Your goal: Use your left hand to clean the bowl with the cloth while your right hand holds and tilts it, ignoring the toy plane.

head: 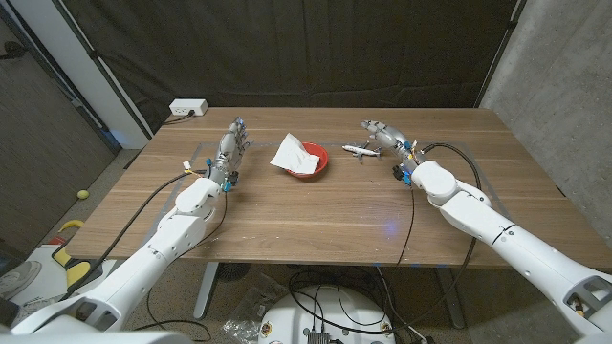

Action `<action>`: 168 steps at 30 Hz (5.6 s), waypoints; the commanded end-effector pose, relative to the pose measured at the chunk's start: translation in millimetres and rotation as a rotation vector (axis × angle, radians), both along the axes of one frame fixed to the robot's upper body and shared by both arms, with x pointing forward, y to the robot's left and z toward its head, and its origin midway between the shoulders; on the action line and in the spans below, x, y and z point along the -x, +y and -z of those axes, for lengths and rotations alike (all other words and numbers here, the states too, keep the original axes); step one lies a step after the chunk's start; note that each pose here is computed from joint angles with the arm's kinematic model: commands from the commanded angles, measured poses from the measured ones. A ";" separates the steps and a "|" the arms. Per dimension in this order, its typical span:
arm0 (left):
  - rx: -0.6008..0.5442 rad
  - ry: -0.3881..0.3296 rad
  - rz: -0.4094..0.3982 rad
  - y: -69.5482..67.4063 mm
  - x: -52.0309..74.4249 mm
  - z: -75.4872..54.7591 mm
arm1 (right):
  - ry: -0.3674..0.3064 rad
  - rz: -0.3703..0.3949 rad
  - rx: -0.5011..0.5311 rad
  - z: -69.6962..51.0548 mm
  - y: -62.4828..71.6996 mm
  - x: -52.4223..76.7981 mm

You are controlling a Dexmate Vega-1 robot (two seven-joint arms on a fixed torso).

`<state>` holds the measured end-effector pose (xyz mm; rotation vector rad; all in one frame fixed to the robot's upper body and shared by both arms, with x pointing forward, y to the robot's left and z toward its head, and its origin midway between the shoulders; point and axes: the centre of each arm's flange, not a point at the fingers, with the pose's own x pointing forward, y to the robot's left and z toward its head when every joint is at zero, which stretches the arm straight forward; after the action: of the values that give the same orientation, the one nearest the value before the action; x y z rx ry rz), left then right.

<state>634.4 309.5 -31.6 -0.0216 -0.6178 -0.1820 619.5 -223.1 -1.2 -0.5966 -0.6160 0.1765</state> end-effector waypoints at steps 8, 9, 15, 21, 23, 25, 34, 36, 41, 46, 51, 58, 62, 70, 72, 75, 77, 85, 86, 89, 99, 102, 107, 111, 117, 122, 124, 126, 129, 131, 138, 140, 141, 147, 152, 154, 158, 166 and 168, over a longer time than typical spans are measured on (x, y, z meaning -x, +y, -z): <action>-0.013 -0.012 -0.009 4.4 8.5 0.2 | -0.084 0.076 0.214 -14.4 45.4 23.6; -0.017 -0.012 -0.009 4.3 8.5 0.3 | -0.085 0.075 0.221 -15.1 47.4 23.8; -0.018 -0.015 -0.020 4.6 9.0 2.3 | -0.075 0.070 0.256 -17.5 59.7 22.6; -0.017 -0.016 -0.020 5.5 9.5 4.1 | -0.074 0.078 0.305 -20.9 72.2 20.8; -0.018 -0.020 -0.026 6.3 10.3 3.8 | -0.075 0.088 0.310 -21.8 74.6 20.2; -0.020 -0.021 -0.029 6.8 11.0 3.7 | -0.072 0.093 0.315 -22.6 77.0 19.4; -0.030 -0.018 -0.035 8.4 11.8 3.0 | -0.056 0.104 0.366 -31.6 91.5 10.0; -0.027 -0.025 -0.037 8.8 12.7 2.2 | -0.061 0.110 0.385 -32.9 97.8 8.9; -0.027 -0.026 -0.040 8.7 14.0 2.8 | -0.067 0.117 0.419 -33.8 111.7 7.0; -0.019 -0.030 -0.032 6.4 13.7 3.7 | -0.074 0.133 0.457 -35.7 120.3 6.5; -0.026 -0.029 -0.025 4.0 13.2 3.6 | -0.073 0.147 0.481 -36.6 125.8 5.2; -0.036 -0.036 -0.024 3.1 15.3 1.9 | -0.112 0.167 0.523 -34.3 130.7 0.2; -0.038 -0.034 -0.026 3.9 16.8 2.5 | -0.112 0.192 0.559 -33.2 135.9 -5.1; -0.034 -0.022 -0.032 7.0 17.6 7.9 | -0.069 0.222 0.623 -32.7 147.0 -16.8; -0.034 -0.021 -0.034 7.8 17.7 8.8 | -0.061 0.223 0.628 -33.4 148.8 -19.9; -0.032 -0.020 -0.032 8.3 17.3 9.7 | -0.058 0.230 0.638 -33.8 151.9 -24.9; -0.034 -0.022 -0.033 8.8 17.4 9.9 | -0.061 0.235 0.649 -33.5 154.8 -27.6; -0.025 -0.017 -0.038 12.2 17.7 13.9 | -0.067 0.253 0.693 -33.8 162.5 -33.6; -0.023 -0.017 -0.039 12.7 17.9 14.3 | -0.067 0.254 0.698 -34.0 163.2 -34.3; -0.021 -0.018 -0.043 14.2 18.5 14.8 | -0.069 0.261 0.715 -34.2 165.8 -35.5; -0.016 -0.018 -0.044 16.0 19.0 16.3 | -0.089 0.275 0.783 -32.9 178.8 -37.3; -0.014 -0.018 -0.046 17.1 19.4 16.8 | -0.088 0.279 0.804 -31.9 181.2 -38.6; -0.009 -0.018 -0.049 18.5 19.4 18.1 | -0.075 0.298 0.837 -30.4 184.1 -42.0; -0.008 -0.017 -0.047 19.4 18.5 18.8 | -0.047 0.332 0.861 -30.4 185.8 -46.9; -0.008 -0.019 -0.044 20.6 16.9 18.3 | -0.038 0.355 0.887 -30.2 186.7 -51.5; -0.008 -0.020 -0.044 21.6 16.0 17.8 | -0.031 0.368 0.915 -29.6 187.1 -53.1; -0.007 -0.021 -0.045 22.8 15.9 17.4 | -0.027 0.376 0.928 -28.9 186.9 -53.6; -0.008 -0.021 -0.045 23.1 15.8 17.0 | -0.027 0.382 0.930 -28.7 186.2 -53.9; -0.009 -0.021 -0.045 23.4 15.5 16.7 | -0.033 0.394 0.940 -28.0 185.5 -53.8; -0.009 -0.022 -0.046 23.5 15.3 16.4 | -0.040 0.397 0.938 -27.4 184.5 -53.3; -0.011 -0.025 -0.041 22.1 13.8 14.3 | -0.100 0.415 0.936 -26.4 182.0 -50.1; -0.011 -0.025 -0.041 21.7 13.5 14.1 | -0.114 0.415 0.924 -26.0 180.6 -49.5; -0.011 -0.026 -0.040 21.6 13.4 14.0 | -0.122 0.422 0.926 -25.8 180.2 -49.3; -0.007 -0.027 -0.043 22.2 12.5 13.5 | -0.143 0.443 0.949 -24.7 178.9 -49.3; -0.002 -0.029 -0.045 23.0 12.2 13.2 | -0.078 0.442 0.993 -24.3 178.5 -53.5; -0.001 -0.028 -0.048 23.7 12.1 13.2 | -0.047 0.436 0.996 -24.0 178.0 -55.0; 0.001 -0.024 -0.048 24.4 10.7 13.7 | -0.022 0.444 1.022 -23.7 180.8 -56.6; 0.000 -0.024 -0.047 25.2 8.3 12.9 | -0.094 0.442 1.016 -26.2 186.1 -54.8; 0.002 -0.024 -0.048 25.8 8.0 12.7 | -0.114 0.439 1.008 -26.7 186.4 -54.9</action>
<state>624.1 334.2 -45.2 -0.0036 -0.6415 -0.1362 674.4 -41.0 23.9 -1.6959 -0.4085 0.0398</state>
